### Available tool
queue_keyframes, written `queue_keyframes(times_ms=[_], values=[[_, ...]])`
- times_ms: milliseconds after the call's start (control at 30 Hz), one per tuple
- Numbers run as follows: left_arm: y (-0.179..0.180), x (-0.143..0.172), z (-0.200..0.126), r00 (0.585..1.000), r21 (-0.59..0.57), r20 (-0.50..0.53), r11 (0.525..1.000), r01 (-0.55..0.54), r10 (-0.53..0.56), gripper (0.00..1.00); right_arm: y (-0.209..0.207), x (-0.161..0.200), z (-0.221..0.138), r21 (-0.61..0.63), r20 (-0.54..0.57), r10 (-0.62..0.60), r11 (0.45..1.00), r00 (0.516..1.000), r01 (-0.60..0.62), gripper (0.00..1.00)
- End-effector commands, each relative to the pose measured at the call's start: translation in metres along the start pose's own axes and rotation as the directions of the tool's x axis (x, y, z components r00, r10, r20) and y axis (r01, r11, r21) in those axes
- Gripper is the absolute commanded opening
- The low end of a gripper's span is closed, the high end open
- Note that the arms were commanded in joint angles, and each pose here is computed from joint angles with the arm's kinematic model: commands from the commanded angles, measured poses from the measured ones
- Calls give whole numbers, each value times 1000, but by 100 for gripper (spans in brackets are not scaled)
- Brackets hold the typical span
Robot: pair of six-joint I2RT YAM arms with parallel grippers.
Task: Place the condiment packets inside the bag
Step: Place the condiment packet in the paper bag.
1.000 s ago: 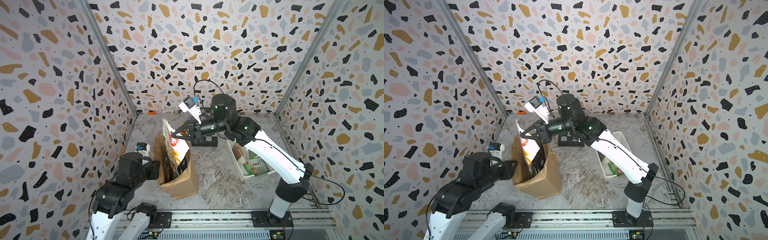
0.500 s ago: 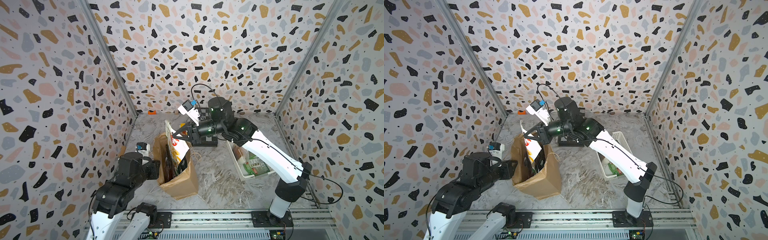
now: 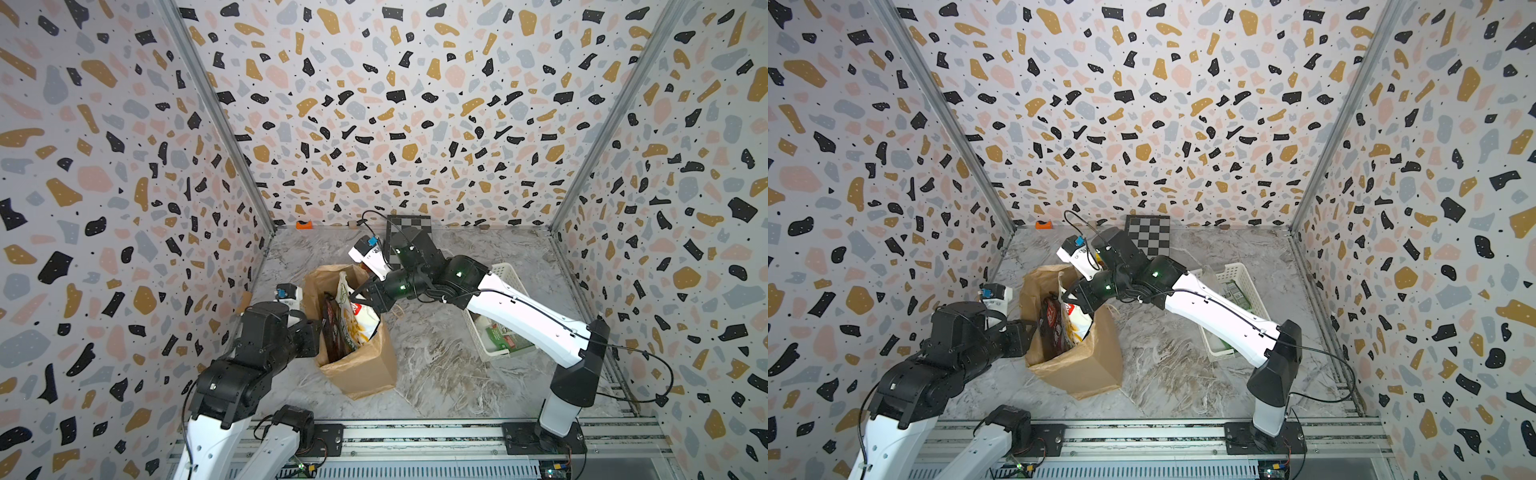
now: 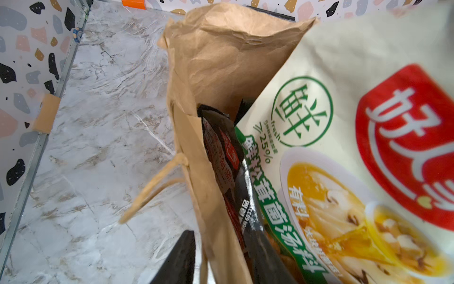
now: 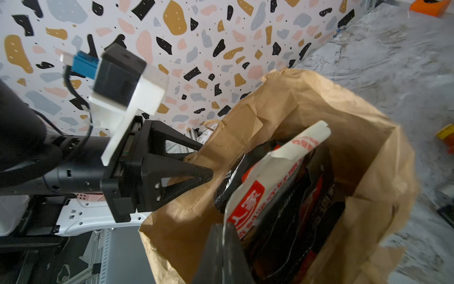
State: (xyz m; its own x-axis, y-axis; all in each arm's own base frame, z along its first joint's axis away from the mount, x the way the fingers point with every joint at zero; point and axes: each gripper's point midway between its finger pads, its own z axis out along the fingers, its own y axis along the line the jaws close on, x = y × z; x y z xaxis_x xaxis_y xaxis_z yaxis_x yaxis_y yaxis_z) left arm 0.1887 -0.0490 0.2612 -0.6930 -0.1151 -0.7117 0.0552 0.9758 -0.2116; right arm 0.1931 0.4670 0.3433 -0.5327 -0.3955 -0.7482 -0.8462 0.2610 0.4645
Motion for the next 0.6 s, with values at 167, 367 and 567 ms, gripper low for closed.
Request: queue_keyframes(times_ms=[167,367,567], values=[[-3,-7,9,1000,11,19,1000,-3,3,38,44,-28,-49,-24,102,-64,997,993,67,0],[-17,-6,19,1000,89,3,996,7,-8,19,34,-5,-4,-8,5,44,999,999,-44,0],[-37,-14,15,1000,196,18,980,-6,2,0,13,12,25,74,-56,94,993,994,-90,0]])
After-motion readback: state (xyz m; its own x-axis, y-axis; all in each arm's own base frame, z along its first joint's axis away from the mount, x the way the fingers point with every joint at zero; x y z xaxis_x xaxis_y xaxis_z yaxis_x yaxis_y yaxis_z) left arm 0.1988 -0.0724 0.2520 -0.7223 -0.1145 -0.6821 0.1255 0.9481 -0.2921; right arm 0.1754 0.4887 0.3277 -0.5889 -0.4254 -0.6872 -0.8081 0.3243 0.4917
